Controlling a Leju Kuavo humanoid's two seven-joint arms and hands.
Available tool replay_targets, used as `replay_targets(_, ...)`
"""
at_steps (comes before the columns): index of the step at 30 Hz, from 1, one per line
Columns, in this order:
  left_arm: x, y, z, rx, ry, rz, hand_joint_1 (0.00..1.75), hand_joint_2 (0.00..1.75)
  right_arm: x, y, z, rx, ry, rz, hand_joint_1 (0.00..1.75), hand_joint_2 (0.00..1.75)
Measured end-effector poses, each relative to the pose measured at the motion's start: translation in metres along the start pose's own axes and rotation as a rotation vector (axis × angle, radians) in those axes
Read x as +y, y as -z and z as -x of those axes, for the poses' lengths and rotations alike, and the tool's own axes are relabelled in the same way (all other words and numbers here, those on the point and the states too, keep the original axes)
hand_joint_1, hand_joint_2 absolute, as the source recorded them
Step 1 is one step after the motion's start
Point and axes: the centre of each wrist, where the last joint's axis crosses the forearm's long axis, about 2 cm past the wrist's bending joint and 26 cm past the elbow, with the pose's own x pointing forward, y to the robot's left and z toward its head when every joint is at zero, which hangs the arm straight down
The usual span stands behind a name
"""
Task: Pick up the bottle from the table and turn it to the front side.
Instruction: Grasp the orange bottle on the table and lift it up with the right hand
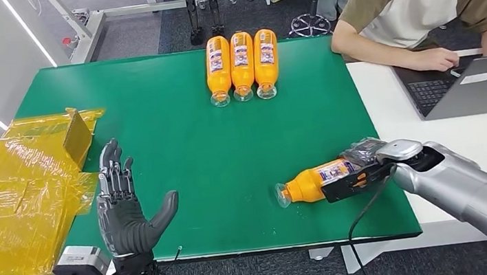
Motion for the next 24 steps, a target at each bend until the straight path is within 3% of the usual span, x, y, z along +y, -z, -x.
replay_targets(5,0.000,-0.004,0.001,0.005,0.004,-0.004,0.00,1.75,0.000,0.003,-0.004,-0.004,-0.010,0.058,1.75,1.75)
replay_targets(11,0.001,-0.010,-0.002,-0.006,0.004,-0.001,0.00,1.75,-0.001,0.016,-0.035,0.003,0.014,0.372,1.75,1.75)
replay_targets(15,0.002,-0.012,-0.003,-0.008,0.008,0.001,0.00,1.75,0.003,0.023,-0.058,-0.026,0.079,0.486,1.75,1.75)
replay_targets(24,0.002,-0.012,-0.003,-0.013,0.016,0.003,0.00,1.75,0.019,0.019,-0.163,-0.287,0.529,1.007,1.71,1.75)
